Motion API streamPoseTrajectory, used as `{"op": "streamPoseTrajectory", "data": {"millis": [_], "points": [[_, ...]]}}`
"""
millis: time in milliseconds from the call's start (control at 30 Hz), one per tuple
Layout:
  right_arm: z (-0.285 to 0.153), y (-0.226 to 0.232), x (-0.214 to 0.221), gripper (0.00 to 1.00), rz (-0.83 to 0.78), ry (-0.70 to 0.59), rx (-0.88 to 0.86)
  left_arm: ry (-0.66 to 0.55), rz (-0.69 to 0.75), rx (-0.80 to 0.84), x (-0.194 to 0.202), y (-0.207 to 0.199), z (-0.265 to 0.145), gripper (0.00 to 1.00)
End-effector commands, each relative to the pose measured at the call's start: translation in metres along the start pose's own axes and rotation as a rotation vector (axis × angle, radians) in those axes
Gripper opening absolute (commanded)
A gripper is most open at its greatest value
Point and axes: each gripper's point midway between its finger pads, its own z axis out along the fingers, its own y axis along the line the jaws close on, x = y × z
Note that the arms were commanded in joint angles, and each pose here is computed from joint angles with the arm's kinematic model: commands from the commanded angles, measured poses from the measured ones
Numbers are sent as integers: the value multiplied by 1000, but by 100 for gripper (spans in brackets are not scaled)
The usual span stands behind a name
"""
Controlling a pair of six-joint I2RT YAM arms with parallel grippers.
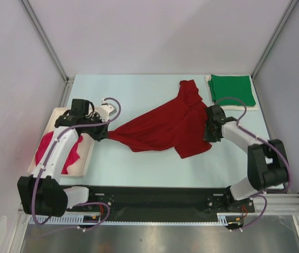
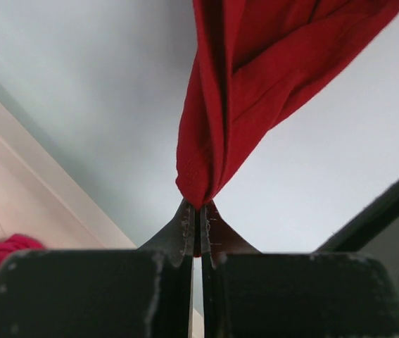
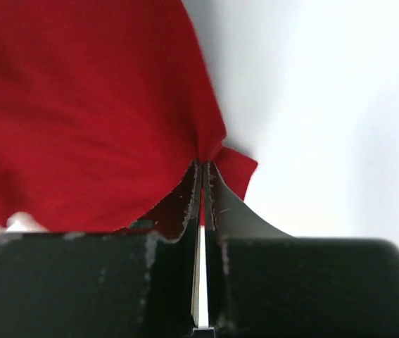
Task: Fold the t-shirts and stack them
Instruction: Flatten the tshirt out
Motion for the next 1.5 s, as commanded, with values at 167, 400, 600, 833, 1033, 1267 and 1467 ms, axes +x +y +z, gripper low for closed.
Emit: {"op": "streamPoseTrajectory", "data": {"millis": [167,400,600,833,1033,1267,1467], "points": [[-204,-30,-81,0,135,-509,-108,-224,158,-74,-57,-36,-112,0],[-416,-75,-75,0,213,-922,-219,-420,250,-301,-84,-66,-231,0],[-530,-97,-54,0,236,-1144,-315,-644,288,-546,-112,-88,-344,0],[-521,-52,-109,0,164,-1139,-421,-599,282,-591,-135,-52,-328,0],[-493,-3,-202,0,102,-1168,-388,-515,245,-523,-176,4,-266,0],[-444,18,-341,0,185,-1156,-468,-519,120,-629,-243,86,-239,1],[-477,-20,-382,0,292,-1283,-521,-612,85,-706,-282,109,-258,0]]}}
